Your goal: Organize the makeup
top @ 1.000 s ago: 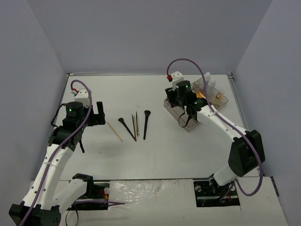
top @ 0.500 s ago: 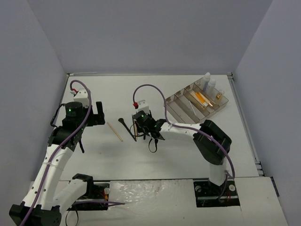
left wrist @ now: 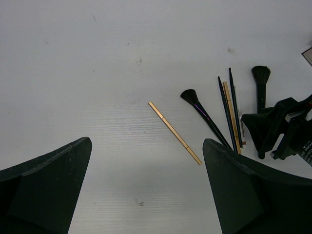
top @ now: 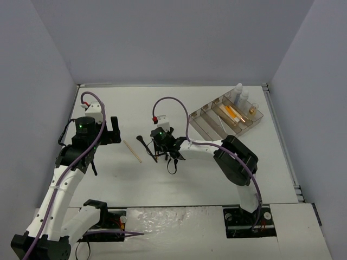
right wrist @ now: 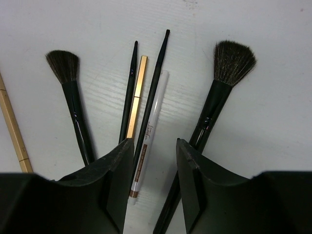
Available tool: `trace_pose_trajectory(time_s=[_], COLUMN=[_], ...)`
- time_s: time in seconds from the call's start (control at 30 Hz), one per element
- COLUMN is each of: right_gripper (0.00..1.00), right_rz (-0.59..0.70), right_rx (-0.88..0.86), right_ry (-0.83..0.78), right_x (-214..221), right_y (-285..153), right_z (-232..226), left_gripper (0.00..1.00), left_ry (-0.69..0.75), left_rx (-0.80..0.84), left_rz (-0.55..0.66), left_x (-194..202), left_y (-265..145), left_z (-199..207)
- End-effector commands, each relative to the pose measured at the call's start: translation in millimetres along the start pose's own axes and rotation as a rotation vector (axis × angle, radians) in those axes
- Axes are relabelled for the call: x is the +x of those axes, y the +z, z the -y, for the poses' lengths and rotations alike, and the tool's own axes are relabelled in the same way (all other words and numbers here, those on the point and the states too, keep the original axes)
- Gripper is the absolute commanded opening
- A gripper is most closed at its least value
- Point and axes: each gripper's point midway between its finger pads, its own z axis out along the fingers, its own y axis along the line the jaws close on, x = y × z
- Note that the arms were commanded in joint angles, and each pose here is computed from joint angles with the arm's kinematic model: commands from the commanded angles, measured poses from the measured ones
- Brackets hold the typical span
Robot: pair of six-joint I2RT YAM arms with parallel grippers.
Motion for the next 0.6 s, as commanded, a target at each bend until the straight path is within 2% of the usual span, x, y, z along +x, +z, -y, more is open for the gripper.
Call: trace_pose_trajectory(time_s=[0.0,0.57], right_gripper=[0.37,0.25], right_rz=[0.085,0.033], right_rx=[-0.015,0.077], right_ry=[0.063,0.032], right_x=[-28,7], right_y=[3,15], right_z=[-15,10], left_gripper=[0.97,0.97], left_ry=[-0.013,-0.012], left_rx=[0.006,0.006], left_rz=[0.067,0.062], left_x=[-22,-21], left_y=[-1,-1], left_z=[2,2])
